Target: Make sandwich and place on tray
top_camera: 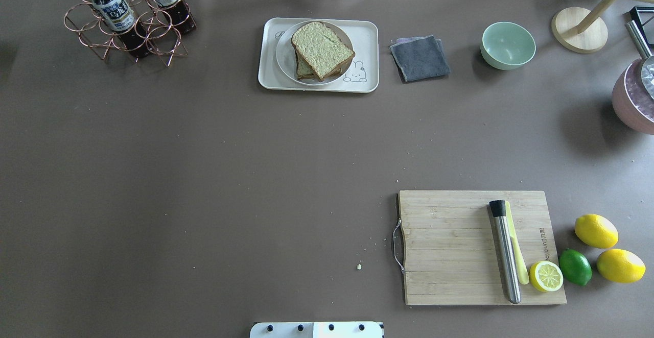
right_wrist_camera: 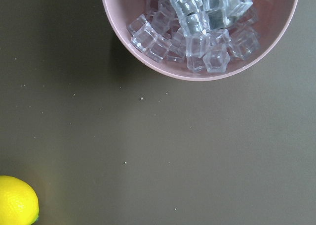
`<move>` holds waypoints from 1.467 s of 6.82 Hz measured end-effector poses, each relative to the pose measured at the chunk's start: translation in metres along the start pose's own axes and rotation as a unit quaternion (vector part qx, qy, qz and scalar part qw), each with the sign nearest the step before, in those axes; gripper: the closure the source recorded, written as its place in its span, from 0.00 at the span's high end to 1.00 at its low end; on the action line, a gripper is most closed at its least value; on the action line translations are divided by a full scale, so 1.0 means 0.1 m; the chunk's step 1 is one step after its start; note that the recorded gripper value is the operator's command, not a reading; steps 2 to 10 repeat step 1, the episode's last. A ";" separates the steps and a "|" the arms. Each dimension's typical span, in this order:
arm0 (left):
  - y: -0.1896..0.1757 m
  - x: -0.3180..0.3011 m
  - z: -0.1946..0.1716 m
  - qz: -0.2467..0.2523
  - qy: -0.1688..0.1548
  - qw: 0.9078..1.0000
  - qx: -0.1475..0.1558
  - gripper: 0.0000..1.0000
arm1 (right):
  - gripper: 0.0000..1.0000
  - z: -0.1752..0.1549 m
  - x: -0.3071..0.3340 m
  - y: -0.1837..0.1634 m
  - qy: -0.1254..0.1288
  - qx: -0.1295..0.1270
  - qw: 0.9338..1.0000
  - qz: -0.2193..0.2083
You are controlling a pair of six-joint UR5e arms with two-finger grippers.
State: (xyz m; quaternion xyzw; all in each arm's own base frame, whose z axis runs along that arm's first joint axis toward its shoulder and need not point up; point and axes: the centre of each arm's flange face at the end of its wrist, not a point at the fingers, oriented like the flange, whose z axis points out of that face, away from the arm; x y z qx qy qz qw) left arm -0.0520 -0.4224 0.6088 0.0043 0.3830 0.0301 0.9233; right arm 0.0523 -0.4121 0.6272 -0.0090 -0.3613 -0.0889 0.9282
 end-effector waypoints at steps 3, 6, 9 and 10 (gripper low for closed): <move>0.09 -0.03 0.02 -0.003 0.002 1.000 -0.001 0.97 | 1.00 -0.01 0.00 -0.01 -0.001 0.001 1.000 0.003; 0.09 -0.03 0.02 -0.003 0.002 1.000 -0.001 0.97 | 1.00 -0.01 0.00 -0.01 -0.001 0.001 1.000 0.003; 0.09 -0.03 0.02 -0.003 0.002 1.000 -0.001 0.97 | 1.00 -0.01 0.00 -0.01 -0.001 0.001 1.000 0.003; 0.09 -0.03 0.02 -0.003 0.002 1.000 -0.001 0.97 | 1.00 -0.01 0.00 -0.01 -0.001 0.001 1.000 0.003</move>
